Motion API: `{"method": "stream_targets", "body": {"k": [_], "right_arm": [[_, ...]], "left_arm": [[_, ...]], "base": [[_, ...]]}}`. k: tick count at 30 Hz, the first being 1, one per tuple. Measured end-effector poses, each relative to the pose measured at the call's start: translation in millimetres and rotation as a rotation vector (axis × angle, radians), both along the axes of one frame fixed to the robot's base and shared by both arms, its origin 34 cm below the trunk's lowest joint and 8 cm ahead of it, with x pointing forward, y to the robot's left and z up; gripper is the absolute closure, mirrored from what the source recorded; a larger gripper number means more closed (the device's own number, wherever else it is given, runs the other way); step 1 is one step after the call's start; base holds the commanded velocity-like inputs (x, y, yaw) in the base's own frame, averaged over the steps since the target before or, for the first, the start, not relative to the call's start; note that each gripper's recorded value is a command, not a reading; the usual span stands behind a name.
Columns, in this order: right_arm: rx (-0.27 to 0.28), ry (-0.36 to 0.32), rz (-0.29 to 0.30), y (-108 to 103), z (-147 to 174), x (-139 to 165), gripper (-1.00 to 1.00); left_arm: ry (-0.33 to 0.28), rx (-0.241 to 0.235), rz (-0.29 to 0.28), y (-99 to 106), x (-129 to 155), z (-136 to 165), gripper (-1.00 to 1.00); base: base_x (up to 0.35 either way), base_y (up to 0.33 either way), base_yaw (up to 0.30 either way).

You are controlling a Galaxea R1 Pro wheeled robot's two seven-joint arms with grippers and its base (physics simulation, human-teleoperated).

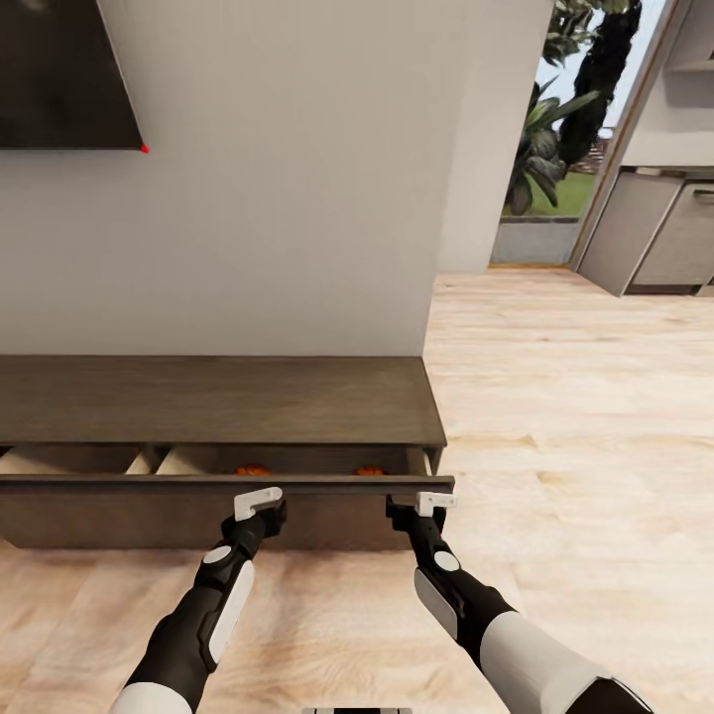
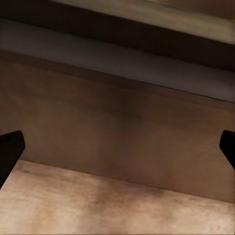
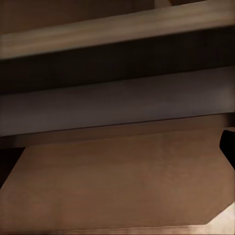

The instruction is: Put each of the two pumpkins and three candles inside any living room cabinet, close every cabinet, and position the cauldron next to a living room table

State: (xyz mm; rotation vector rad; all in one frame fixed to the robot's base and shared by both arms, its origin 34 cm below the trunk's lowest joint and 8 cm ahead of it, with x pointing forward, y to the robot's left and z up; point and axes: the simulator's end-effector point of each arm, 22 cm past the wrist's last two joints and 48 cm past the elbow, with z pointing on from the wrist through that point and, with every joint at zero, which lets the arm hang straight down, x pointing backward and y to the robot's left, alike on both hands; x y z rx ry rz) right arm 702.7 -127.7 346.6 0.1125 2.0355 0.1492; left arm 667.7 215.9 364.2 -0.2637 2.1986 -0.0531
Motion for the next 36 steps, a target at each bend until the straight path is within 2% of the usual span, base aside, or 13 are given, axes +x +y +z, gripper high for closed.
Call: {"method": "stream_targets", "body": {"k": [25, 36], "right_arm": [[-0.002, 0.002, 0.002, 0.2, -0.4, -0.2, -1.0], [-0.002, 0.003, 0.001, 0.0, -0.6, -0.1, -1.0]], "left_arm": [[-0.001, -0.001, 0.001, 0.3, 0.2, 0.3, -1.0], [-0.001, -0.001, 0.0, 0.3, 0.4, 0.4, -1.0]], "base": [[0.141, 0.0, 0.0], [0.021, 0.0, 0.0]]}}
